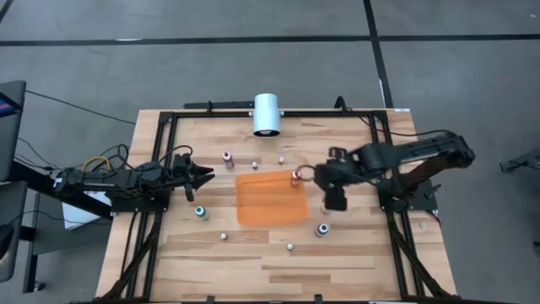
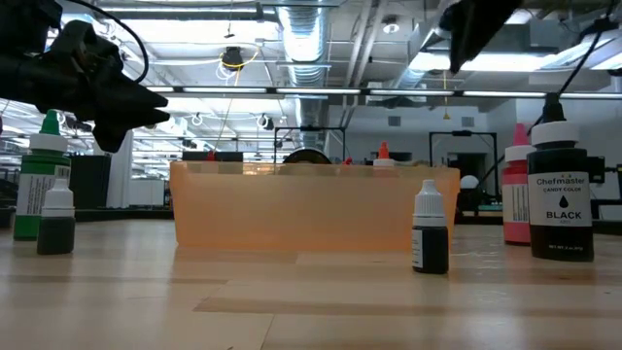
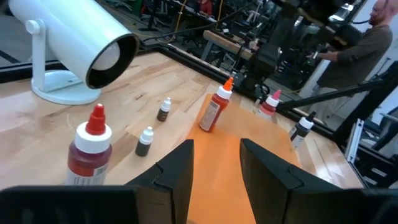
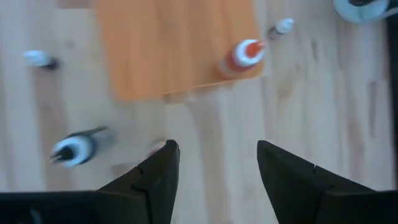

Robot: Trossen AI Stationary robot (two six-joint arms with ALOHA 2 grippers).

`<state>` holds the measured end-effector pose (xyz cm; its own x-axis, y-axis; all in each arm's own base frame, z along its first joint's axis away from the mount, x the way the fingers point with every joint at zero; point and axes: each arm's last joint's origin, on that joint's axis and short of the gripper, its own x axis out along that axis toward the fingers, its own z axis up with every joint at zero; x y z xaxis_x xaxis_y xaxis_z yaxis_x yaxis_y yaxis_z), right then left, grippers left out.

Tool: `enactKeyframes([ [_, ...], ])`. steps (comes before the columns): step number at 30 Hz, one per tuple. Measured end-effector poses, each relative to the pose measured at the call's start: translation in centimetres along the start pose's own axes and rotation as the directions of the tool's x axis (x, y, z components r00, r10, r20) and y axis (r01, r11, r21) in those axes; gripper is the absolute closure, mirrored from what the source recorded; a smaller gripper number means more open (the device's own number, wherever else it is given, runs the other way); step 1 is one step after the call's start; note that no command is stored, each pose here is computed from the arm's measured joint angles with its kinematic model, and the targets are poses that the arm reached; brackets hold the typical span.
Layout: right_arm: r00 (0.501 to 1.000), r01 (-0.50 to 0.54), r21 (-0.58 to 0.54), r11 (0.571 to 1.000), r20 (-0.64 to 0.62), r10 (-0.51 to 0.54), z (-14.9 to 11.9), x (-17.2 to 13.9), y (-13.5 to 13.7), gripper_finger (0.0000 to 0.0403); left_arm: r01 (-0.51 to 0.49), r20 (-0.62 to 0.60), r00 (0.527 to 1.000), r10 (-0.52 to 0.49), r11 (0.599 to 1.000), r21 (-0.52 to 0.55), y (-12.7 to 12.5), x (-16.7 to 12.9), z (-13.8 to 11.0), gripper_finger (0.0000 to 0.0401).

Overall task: Pick & Place food coloring
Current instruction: Put the large pink food coloring bottle into the orange container

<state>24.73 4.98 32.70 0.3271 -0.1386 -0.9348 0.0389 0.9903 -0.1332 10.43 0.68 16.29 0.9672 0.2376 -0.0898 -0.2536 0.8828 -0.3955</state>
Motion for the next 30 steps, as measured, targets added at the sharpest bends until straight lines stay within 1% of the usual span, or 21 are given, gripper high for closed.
enactKeyframes([
  [8,0.995,-0.088,0.022,0.996,0.049,0.087,-4.8,-2.1,4.0,0.0203,-0.001,-0.001,1.000,0.001,1.000,0.000,0.0,0.0,0.0,0.0279],
  [11,0.995,-0.041,0.027,0.999,0.091,0.039,-6.0,-2.4,4.7,0.0205,-0.001,-0.001,1.000,0.001,1.000,0.000,0.0,0.0,0.0,0.0279],
  [14,0.993,-0.005,0.005,1.000,0.117,0.004,-6.8,-2.4,5.2,0.0205,0.000,-0.001,1.000,0.000,1.000,0.000,0.0,0.0,0.0,0.0279],
  [17,0.994,0.011,-0.025,1.000,0.105,-0.008,-7.0,-1.9,5.6,0.0203,0.000,-0.002,1.000,0.000,1.000,0.001,0.0,0.0,0.0,0.0279],
  [22,0.997,0.041,-0.069,0.997,0.075,-0.036,-6.5,-1.0,6.2,0.0202,0.000,-0.002,1.000,0.000,1.000,0.001,0.0,0.0,0.0,0.0279],
  [30,0.989,0.145,-0.077,0.986,0.013,-0.145,-4.9,2.2,7.2,0.0208,0.000,-0.002,1.000,0.000,1.000,0.001,0.0,0.0,0.0,0.0279],
])
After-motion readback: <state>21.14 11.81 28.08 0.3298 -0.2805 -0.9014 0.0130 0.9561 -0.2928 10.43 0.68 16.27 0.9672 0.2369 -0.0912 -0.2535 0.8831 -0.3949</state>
